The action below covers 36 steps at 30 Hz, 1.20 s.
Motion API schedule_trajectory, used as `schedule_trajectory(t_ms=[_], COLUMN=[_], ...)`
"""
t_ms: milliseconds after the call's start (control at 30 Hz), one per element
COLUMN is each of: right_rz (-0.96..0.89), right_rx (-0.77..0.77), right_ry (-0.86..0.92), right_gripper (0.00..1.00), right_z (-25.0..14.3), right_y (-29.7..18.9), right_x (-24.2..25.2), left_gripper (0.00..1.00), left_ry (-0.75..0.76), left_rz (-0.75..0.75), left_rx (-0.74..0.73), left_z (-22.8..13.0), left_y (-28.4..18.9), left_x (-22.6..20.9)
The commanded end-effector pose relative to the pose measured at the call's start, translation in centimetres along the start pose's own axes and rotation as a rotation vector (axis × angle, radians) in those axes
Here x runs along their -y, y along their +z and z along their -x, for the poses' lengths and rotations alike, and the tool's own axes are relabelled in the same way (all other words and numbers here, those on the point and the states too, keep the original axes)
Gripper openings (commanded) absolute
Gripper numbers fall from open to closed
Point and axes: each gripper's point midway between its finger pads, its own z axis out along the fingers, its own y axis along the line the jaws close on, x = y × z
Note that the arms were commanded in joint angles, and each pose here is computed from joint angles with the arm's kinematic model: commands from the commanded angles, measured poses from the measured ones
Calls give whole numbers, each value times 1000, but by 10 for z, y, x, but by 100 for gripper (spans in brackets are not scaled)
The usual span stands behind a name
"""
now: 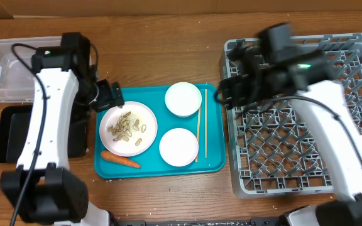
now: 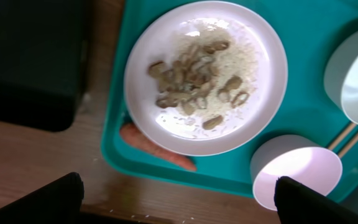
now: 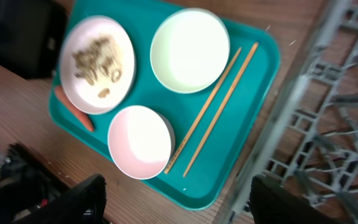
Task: Sort waste into correct bins and load items into the dishwasher
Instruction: 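Reach right gripper to the near white bowl and grasp its rim, then carry the near bowl with right gripper into the dish rack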
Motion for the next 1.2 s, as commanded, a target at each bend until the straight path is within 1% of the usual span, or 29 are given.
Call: schedule_trajectory(t_ms=[0,200,367,633,733,833,900,933,1000,1033,1067,1100,1167], right_rz=[-128,-138,-154,-133,-132,-134,-140,-156,-206,-224,-233,-230,-227], right_rx=[-90,-249,-371,-438,-447,-449,-448,-441,-421,-412,-406,-400,-389], right_ry=[14,21,47,65,46,42,52,63,94,104,111,112,109], right_gripper=[73,61,60,58,58,54,48,44,28,17,9,4,4], right_z=[-4,-22,-49,-84,-93,-99,-102,-102,-99,-98,-96,-95,-92], right_y=[38,97,131,164,173,180,183,184,184,184,184,185,186], right_x=[4,-2,2,-6,-11,-15,-16,-14,-7,-4,-3,-3,-4], left_gripper=[100,100,100,100,100,100,100,100,100,100,100,100,100], left_ry=[-127,-186,-193,-197,-197,-197,-197,-196,-196,-196,-196,-196,-195], left_rz=[80,82,81,71,71,70,69,68,67,67,65,64,60], left_rx=[138,185,190,215,218,221,225,225,228,230,234,239,250], left_z=[-6,-22,-22,-16,-15,-14,-14,-13,-13,-12,-11,-10,-7], left_y=[-40,-63,-65,-66,-66,-66,-66,-66,-66,-66,-67,-67,-67], left_x=[-34,-53,-55,-53,-53,-53,-53,-53,-53,-53,-52,-52,-51])
